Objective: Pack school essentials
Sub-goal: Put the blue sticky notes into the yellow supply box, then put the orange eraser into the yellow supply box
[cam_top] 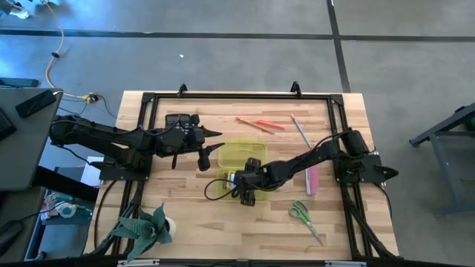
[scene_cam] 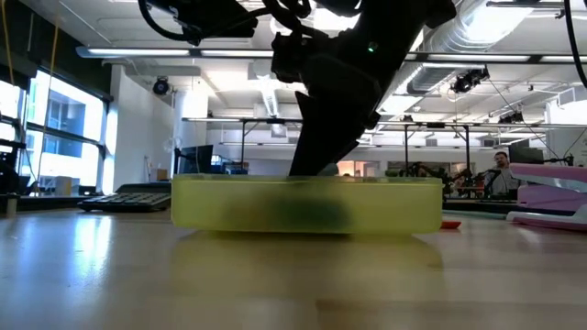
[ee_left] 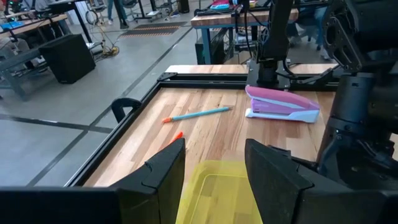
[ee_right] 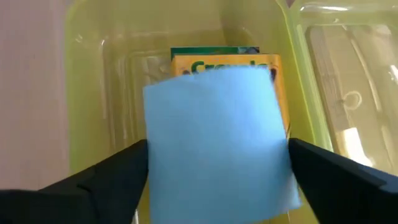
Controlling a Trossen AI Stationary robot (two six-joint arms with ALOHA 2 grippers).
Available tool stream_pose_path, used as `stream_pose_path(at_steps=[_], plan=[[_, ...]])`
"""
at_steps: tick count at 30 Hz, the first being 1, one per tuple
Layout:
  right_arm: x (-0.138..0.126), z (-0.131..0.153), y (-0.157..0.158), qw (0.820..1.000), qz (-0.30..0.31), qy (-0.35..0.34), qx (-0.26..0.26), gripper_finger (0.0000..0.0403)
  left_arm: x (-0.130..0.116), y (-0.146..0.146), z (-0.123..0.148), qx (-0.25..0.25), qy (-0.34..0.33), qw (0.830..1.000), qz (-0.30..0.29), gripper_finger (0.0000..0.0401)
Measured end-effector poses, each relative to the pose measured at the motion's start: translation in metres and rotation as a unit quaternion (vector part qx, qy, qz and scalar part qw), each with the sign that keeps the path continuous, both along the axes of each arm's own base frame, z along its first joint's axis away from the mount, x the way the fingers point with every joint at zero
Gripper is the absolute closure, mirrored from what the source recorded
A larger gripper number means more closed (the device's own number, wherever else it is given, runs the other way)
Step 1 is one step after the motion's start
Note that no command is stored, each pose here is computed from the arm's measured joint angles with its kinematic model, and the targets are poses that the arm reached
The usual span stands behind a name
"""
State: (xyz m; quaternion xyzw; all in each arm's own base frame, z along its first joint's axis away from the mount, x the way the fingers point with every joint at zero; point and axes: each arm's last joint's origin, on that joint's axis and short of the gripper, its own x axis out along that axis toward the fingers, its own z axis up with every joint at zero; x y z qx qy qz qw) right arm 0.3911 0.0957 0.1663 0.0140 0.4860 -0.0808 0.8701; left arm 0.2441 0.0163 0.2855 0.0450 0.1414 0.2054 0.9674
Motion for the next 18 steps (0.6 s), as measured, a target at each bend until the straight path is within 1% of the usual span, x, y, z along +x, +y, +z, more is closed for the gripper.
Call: stream_pose_path(at_steps=[1,3,9,18], plan=[[0.000,0.000,-0.001,1.000,-0.002,0.000,-0.002,0.0017,0.000,0.000,0.000,0.000,0.000,1.000,0.000,0.0245],[-0.001,0.000,-0.001,1.000,-0.004,0.002,-0.006,0.0008,0.000,0.000,0.000,0.000,0.000,1.000,0.000,0.0245],[-0.004,0.010,-0.003,1.000,-0.008,-0.004,-0.017,0.0005,0.000,0.000,0.000,0.000,0.000,1.000,0.000,0.0245],[-0.024,0.039,-0.002,0.999,-0.024,0.007,-0.027,0.0004,0.000,0.000,0.000,0.000,0.000,1.000,0.000,0.0245]])
